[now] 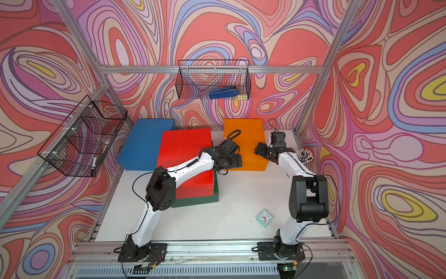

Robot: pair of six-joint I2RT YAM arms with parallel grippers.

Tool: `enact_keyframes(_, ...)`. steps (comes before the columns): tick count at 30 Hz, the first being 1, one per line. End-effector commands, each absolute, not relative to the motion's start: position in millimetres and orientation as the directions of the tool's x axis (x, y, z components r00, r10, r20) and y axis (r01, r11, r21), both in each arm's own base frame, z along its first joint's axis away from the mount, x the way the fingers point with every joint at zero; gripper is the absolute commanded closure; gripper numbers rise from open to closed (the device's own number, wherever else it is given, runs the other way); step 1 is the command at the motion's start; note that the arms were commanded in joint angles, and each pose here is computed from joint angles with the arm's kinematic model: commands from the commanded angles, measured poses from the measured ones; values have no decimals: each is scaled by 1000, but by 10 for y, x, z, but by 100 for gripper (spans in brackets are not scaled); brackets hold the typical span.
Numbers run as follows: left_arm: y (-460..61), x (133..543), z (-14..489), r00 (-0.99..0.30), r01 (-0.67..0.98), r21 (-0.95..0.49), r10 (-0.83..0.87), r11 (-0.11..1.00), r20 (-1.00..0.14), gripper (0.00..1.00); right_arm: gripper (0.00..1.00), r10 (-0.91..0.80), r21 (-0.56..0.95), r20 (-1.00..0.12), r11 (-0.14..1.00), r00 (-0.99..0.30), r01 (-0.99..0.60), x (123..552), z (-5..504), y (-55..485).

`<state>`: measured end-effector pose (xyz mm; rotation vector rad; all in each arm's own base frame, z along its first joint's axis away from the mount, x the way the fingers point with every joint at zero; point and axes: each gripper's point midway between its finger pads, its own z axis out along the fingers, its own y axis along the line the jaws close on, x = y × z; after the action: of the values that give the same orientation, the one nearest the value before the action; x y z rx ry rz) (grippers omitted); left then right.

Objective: Stack the shoeboxes
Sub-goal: Move the shoebox to the center of the board.

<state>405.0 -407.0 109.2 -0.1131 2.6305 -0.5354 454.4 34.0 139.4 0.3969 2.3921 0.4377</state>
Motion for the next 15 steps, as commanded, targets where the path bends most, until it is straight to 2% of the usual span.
enact_keyframes(1, -4192, 4038, 1424, -879, 22, -500, -221, 866, -421, 2, 19, 413, 443, -516, 878, -750, 179, 4315, 1363, 442)
enact_keyframes(9, -4314, 3819, 1440, -895, 76, -517, -170, 853, -412, 3, 20, 441, 413, -526, 880, -728, 234, 3953, 1484, 329)
enact_keyframes(15, -4391, 3868, 1733, -869, 126, -525, -162, 842, -468, 2, 14, 444, 406, -561, 883, -699, 235, 4012, 1724, 286)
